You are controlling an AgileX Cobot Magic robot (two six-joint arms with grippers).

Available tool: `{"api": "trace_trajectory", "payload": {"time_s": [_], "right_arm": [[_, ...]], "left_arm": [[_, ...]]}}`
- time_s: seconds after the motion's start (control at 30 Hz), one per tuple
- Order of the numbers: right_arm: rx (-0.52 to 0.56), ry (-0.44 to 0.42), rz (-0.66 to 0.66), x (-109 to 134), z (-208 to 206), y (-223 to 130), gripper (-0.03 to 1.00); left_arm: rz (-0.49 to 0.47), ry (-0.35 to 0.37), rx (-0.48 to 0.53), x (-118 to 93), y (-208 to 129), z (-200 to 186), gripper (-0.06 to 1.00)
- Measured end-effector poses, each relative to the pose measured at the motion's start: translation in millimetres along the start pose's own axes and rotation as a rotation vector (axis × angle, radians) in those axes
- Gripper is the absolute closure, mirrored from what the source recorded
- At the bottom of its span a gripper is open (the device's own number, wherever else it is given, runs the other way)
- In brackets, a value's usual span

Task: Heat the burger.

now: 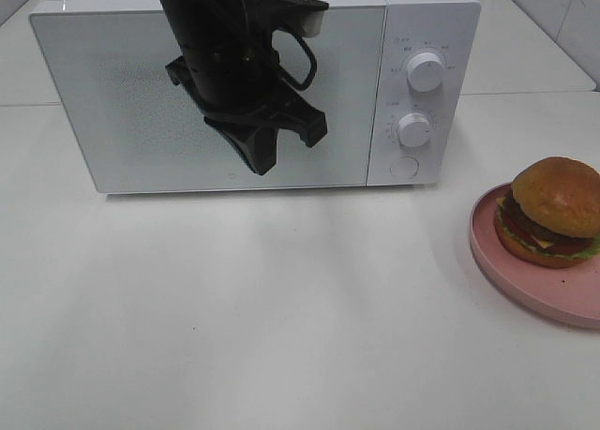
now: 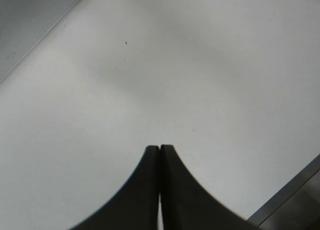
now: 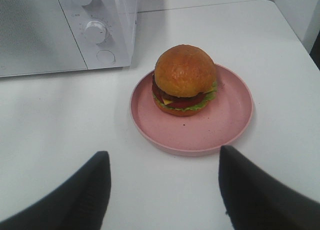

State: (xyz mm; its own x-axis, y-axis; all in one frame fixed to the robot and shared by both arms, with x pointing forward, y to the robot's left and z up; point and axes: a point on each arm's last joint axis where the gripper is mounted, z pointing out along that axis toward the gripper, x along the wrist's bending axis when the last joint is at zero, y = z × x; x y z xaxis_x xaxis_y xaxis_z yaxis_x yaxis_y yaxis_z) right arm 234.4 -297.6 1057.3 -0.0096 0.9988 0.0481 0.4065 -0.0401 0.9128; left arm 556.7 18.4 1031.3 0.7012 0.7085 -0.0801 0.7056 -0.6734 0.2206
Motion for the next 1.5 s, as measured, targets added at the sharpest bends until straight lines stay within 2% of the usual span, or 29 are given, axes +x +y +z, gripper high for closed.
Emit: {"api": "trace_trajectory", "payload": {"time_s": [0.2,0.27,0.3,0.37,0.4,0.43,0.47,0.53,0.57,0.6,0.63,0.7,0.73,0.77,0.8,0.83,0.9,1.0,1.07,1.1,1.17,1.27,1.33,1.37,1.43,1.5], "right_arm": [[0.0,0.0,0.0,0.0,0.0,0.0,0.35],[0.0,0.0,0.0,0.0,0.0,0.0,0.35],[0.0,0.0,0.0,0.0,0.0,0.0,0.35],[0.0,0.0,0.0,0.0,0.0,0.0,0.35],[0.0,0.0,0.0,0.0,0.0,0.0,0.35],[0.0,0.0,0.0,0.0,0.0,0.0,0.35],[0.0,0.0,0.0,0.0,0.0,0.0,0.35],[0.0,0.0,0.0,0.0,0.0,0.0,0.35],[0.0,0.0,0.0,0.0,0.0,0.0,0.35],[0.0,0.0,0.0,0.0,0.0,0.0,0.35],[0.0,0.0,0.0,0.0,0.0,0.0,0.35],[0.0,0.0,0.0,0.0,0.0,0.0,0.35],[0.0,0.0,0.0,0.0,0.0,0.0,0.35],[0.0,0.0,0.0,0.0,0.0,0.0,0.35],[0.0,0.0,0.001,0.0,0.0,0.0,0.35],[0.0,0.0,0.001,0.0,0.0,0.0,0.35],[0.0,0.0,0.001,0.0,0.0,0.0,0.35],[0.0,0.0,0.001,0.0,0.0,0.0,0.35],[0.0,0.0,0.001,0.0,0.0,0.0,0.35],[0.0,0.0,0.001,0.0,0.0,0.0,0.35],[0.0,0.0,0.001,0.0,0.0,0.0,0.35],[0.0,0.0,0.001,0.0,0.0,0.0,0.35],[0.0,0.0,0.001,0.0,0.0,0.0,0.35],[0.0,0.0,0.001,0.0,0.0,0.0,0.35],[0.0,0.0,0.001,0.0,0.0,0.0,0.35],[0.0,0.0,0.001,0.0,0.0,0.0,0.35]], "left_arm": [[-0.02,0.041,-0.056,3.1,-4.2,-31.3,0.94],[-0.069,0.06,-0.119,16.0,-10.6,-60.2,0.94],[-0.069,0.06,-0.119,16.0,-10.6,-60.2,0.94],[-0.141,0.079,-0.179,37.7,-22.9,-89.4,0.94],[-0.141,0.079,-0.179,37.7,-22.9,-89.4,0.94],[-0.191,0.091,-0.208,53.2,-35.9,-106.2,0.94],[-0.191,0.091,-0.208,53.2,-35.9,-106.2,0.94],[-0.28,0.122,-0.229,78.2,-63.4,-126.1,0.94],[-0.28,0.122,-0.229,78.2,-63.4,-126.1,0.94],[-0.337,0.143,-0.246,90.1,-85.1,-139.8,0.94],[-0.337,0.143,-0.246,90.1,-85.1,-139.8,0.94],[-0.425,0.173,-0.256,103.0,-120.8,-154.6,0.94],[-0.425,0.173,-0.256,103.0,-120.8,-154.6,0.94],[-0.472,0.196,-0.26,106.4,-145.4,-162.1,0.94],[-0.514,0.227,-0.281,105.9,-170.7,-173.2,0.94],[-0.514,0.227,-0.281,105.9,-170.7,-173.2,0.94],[-0.551,0.273,-0.307,98.3,-203.3,-184.5,0.94],[-0.556,0.287,-0.318,93.9,-213.1,-187.8,0.94],[-0.556,0.313,-0.376,69.7,-248.4,-196.1,0.94],[-0.556,0.313,-0.376,69.7,-248.4,-196.1,0.94],[-0.55,0.323,-0.415,50.3,-275.5,-195.2,0.94],[-0.549,0.325,-0.427,44.7,-283.6,-194.0,0.94],[-0.549,0.327,-0.492,18.5,-322.0,-183.0,0.94],[-0.549,0.327,-0.492,18.5,-322.0,-183.0,0.94],[-0.534,0.341,-0.58,-2.1,-350.8,-177.8,0.94],[-0.53,0.342,-0.603,-7.2,-357.9,-175.6,0.94]]}}
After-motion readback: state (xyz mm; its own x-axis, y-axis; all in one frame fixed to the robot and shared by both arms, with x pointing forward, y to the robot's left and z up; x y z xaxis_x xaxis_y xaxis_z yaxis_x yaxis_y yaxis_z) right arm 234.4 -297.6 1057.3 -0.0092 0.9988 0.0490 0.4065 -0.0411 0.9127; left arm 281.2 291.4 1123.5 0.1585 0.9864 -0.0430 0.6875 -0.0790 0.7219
